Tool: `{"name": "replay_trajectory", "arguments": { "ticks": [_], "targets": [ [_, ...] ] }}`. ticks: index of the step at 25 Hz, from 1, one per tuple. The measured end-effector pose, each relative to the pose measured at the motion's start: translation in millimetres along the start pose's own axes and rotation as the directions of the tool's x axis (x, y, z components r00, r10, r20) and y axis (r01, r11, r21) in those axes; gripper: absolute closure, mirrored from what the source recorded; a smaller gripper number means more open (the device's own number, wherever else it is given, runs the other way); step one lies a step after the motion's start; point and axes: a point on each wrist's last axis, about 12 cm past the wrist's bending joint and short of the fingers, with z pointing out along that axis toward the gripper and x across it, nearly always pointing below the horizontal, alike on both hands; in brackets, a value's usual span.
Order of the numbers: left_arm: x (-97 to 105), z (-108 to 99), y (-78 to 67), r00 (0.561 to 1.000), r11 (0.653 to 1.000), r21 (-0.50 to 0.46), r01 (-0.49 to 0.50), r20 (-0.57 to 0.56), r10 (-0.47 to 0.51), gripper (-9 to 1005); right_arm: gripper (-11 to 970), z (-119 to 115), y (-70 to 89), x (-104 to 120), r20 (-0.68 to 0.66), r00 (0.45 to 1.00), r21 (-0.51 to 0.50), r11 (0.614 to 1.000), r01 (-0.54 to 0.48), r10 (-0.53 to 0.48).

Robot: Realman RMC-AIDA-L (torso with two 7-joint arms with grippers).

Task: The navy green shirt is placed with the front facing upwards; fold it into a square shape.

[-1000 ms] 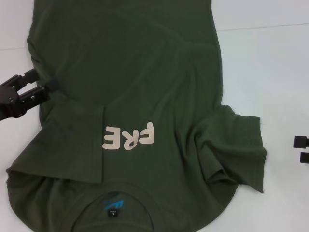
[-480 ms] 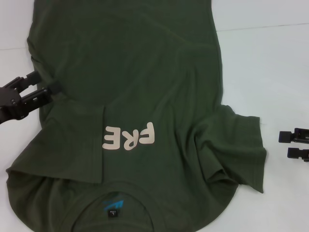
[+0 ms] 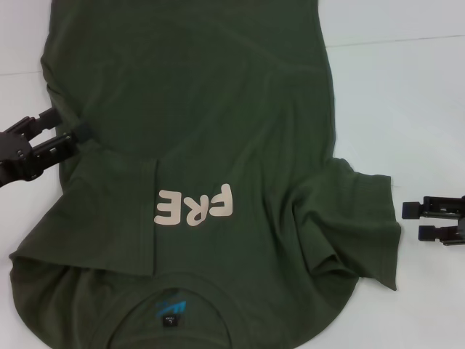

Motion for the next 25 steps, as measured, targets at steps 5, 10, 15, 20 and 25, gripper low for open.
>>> {"name": "replay_trajectory", "arguments": {
  "ticks": [5,10,15,20,25],
  "targets": [
    [0,0,0.0,1.0,1.0,0.0,0.0,0.0,0.0,93,19,3,0.8,-2,-0.014,1.0,0.016,1.0,0.003,-0.003],
    [0,0,0.2,1.0,1.0,-0.002,0.0,0.001,0.0,92,19,5,-0.6,-5,-0.002,1.0,0.039,0.999,0.006,-0.006],
    [-1,-1,0.8,1.0,1.0,-0.006,0.0,0.008,0.0,93,19,10,0.0,-6,0.004,1.0,0.044,0.999,0.014,-0.014],
    [-1,0,1.7,1.0,1.0,-0.012,-0.001,0.007,0.002,92,19,15,0.3,-7,-0.005,1.0,0.056,0.998,0.022,-0.022],
    [-2,0,2.3,1.0,1.0,-0.016,-0.004,0.008,0.004,92,19,20,0.7,-7,-0.002,1.0,0.061,0.998,0.022,-0.022]
  ]
}}
